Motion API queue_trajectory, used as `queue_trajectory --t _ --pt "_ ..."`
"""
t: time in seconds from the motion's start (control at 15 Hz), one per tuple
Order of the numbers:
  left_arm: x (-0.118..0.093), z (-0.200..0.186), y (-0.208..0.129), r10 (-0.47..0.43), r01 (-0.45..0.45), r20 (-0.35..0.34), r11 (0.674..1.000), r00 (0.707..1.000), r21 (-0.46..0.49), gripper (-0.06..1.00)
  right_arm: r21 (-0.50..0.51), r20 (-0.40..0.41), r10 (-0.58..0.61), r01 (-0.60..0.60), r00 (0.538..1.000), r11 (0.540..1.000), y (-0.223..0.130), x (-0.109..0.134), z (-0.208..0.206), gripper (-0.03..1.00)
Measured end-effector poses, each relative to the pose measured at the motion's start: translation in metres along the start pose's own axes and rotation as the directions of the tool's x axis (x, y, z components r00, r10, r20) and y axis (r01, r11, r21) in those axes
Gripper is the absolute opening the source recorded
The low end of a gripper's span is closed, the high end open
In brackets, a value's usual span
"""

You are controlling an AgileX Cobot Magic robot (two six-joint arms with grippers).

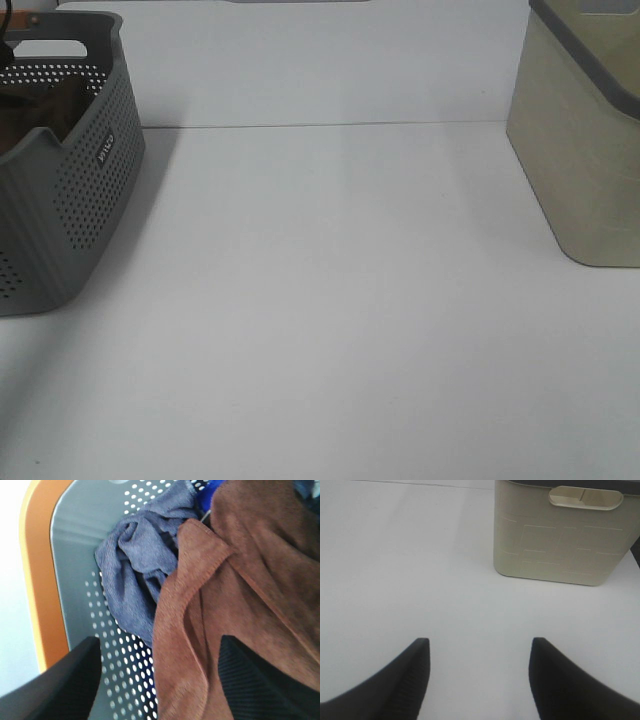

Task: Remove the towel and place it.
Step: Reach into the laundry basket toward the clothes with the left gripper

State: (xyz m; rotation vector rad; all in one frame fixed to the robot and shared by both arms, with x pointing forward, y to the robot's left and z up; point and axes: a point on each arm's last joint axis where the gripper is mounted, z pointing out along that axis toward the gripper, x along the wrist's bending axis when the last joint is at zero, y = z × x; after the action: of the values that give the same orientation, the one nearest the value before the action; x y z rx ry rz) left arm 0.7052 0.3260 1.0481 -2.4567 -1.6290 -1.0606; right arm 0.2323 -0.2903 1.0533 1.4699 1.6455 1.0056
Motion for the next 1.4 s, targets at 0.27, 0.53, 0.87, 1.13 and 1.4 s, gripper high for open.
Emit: queue_trajectory --t 0.27,0.53,0.87,1.13,1.4 --pt "-0.010 0.032 0.003 0.080 -0.080 -0.040 0.997 0.996 -0.006 0.64 0.000 0.000 0.000 0.000 1.000 1.000 0.000 0.000 0.000 0.57" --pt "-0.010 0.033 0.002 0.087 -0.087 -0.043 0.996 0.995 0.008 0.64 0.000 0.000 0.000 0.000 1.000 1.000 0.000 0.000 0.000 0.57" --pt "-0.010 0.045 0.001 0.088 -0.088 -0.042 0.996 0.995 -0.001 0.64 0.000 0.000 0.000 0.000 1.000 1.000 0.000 0.000 0.000 0.57" --pt "-0.016 0.067 -0.003 0.098 -0.098 -0.028 0.995 0.995 0.011 0.64 0.000 0.000 0.000 0.000 1.000 1.000 0.000 0.000 0.000 0.57" --pt "-0.023 0.080 0.003 0.087 -0.089 -0.028 0.994 0.996 -0.066 0.64 0.000 0.000 0.000 0.000 1.000 1.000 0.000 0.000 0.000 0.57"
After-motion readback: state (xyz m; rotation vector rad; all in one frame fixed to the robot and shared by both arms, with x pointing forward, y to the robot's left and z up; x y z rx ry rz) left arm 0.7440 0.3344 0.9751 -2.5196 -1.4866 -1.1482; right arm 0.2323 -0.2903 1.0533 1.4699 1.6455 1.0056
